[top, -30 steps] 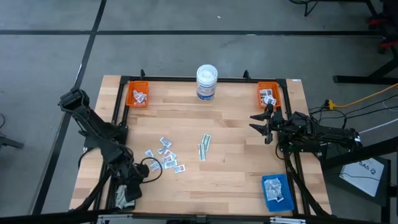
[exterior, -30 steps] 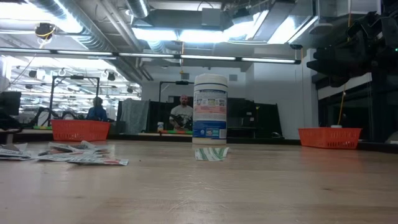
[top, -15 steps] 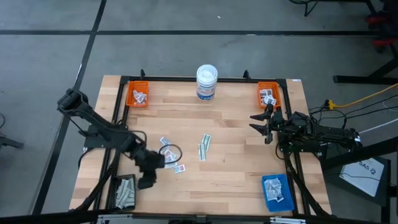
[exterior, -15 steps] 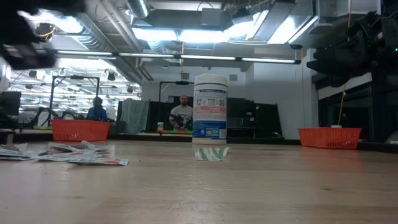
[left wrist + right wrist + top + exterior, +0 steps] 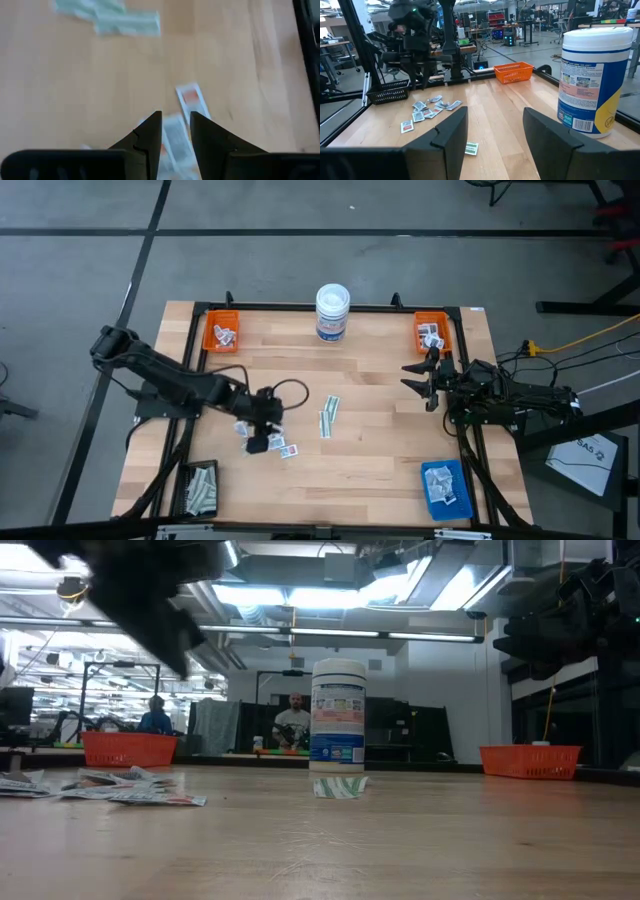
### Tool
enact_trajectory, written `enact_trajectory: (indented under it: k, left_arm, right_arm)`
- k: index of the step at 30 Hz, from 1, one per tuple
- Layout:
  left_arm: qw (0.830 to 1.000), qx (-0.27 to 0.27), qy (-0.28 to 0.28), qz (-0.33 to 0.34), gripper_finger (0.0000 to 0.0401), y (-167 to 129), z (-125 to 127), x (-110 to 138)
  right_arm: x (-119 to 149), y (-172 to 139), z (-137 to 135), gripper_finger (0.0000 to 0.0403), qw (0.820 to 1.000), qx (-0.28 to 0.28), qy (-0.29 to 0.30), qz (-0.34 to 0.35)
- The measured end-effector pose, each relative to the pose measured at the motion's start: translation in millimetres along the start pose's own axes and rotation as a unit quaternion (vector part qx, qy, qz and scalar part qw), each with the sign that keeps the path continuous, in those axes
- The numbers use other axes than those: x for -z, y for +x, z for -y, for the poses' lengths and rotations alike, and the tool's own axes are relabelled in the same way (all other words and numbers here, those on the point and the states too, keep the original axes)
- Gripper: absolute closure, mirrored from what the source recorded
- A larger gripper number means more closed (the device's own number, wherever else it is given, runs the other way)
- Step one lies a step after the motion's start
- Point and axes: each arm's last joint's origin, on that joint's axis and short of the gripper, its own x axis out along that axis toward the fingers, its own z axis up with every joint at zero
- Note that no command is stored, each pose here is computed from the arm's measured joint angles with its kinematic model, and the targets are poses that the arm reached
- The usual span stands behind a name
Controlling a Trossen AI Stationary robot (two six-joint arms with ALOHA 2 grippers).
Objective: Pick & Place First Aid Supplies
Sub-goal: Put the green bandage pack into the black bin
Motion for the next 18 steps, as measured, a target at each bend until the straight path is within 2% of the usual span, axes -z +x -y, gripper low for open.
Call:
enact_trajectory:
  k: [6, 9, 18]
  left_arm:
    - [0.996, -0.006, 0.046, 0.080, 0.0306, 15.4, -21.7, -25.0]
    - [0.993, -0.018, 0.047, 0.107, 0.0308, 25.5, -34.7, -33.8]
    - [0.990, -0.043, 0.032, 0.128, 0.0302, 65.1, -65.1, -42.0]
  right_arm:
    - [0.0, 0.0, 0.0, 0.0212, 1.000, 0.000, 0.000, 0.000]
    - [0.0, 0.0, 0.0, 0.0212, 1.000, 0.000, 0.000, 0.000]
    - [0.0, 0.0, 0.0, 0.0212, 1.000, 0.000, 0.000, 0.000]
